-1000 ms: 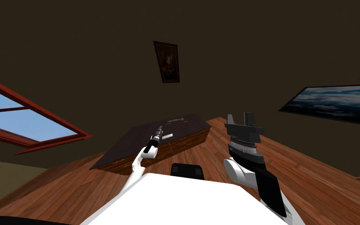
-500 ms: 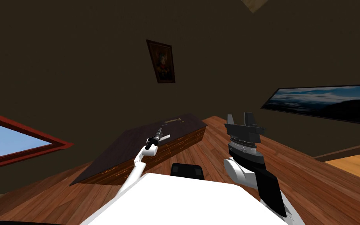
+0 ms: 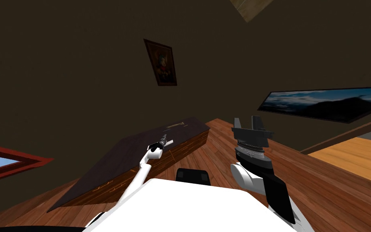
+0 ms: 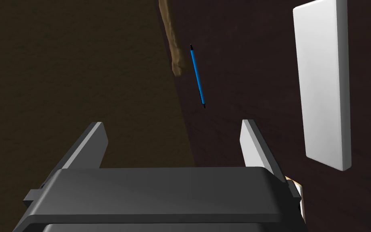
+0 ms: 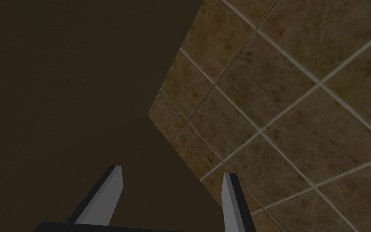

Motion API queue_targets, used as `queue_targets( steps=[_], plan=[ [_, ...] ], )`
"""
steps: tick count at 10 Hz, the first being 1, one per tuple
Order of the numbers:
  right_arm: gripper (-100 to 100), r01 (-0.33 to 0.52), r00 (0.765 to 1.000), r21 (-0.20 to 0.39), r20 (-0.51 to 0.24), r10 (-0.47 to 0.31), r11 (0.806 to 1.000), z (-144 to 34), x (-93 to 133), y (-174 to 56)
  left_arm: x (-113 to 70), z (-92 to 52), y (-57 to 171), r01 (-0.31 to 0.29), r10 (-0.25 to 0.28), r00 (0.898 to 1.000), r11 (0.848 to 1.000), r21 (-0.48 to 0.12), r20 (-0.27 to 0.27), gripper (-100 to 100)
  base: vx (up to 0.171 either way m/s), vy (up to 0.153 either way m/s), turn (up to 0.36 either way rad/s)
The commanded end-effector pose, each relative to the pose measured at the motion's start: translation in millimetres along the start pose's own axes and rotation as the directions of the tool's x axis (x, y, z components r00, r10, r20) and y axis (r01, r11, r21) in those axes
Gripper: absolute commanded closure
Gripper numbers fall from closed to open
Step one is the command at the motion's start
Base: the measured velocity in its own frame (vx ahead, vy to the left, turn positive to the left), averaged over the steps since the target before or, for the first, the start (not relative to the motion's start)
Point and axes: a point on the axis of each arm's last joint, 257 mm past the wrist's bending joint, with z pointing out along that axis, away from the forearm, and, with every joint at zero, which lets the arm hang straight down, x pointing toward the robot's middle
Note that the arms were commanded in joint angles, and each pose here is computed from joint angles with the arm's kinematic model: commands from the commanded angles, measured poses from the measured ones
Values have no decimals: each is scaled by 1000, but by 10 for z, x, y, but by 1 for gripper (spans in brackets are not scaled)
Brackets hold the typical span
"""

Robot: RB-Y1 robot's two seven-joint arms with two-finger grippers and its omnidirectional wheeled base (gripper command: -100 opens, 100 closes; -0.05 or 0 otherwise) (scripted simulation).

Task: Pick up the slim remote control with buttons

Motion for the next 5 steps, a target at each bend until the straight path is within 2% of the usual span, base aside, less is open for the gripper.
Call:
queue_targets(
  steps=[1,3,4,5],
  plan=[
    [0,0,1000,0,0,0,1000,0,0,0,-58,97,101,23,-22,1000,998,-56,11,-100,5,9,-191],
    [0,0,1000,0,0,0,1000,0,0,0,-179,167,400,48,-44,998,988,-144,37,-100,8,14,-120],
    [0,0,1000,0,0,0,1000,0,0,0,-203,161,511,51,-44,998,984,-171,43,-100,8,14,-92],
    [0,0,1000,0,0,0,1000,0,0,0,-269,215,590,75,-64,996,975,-209,58,-100,12,13,-175]
  ],
)
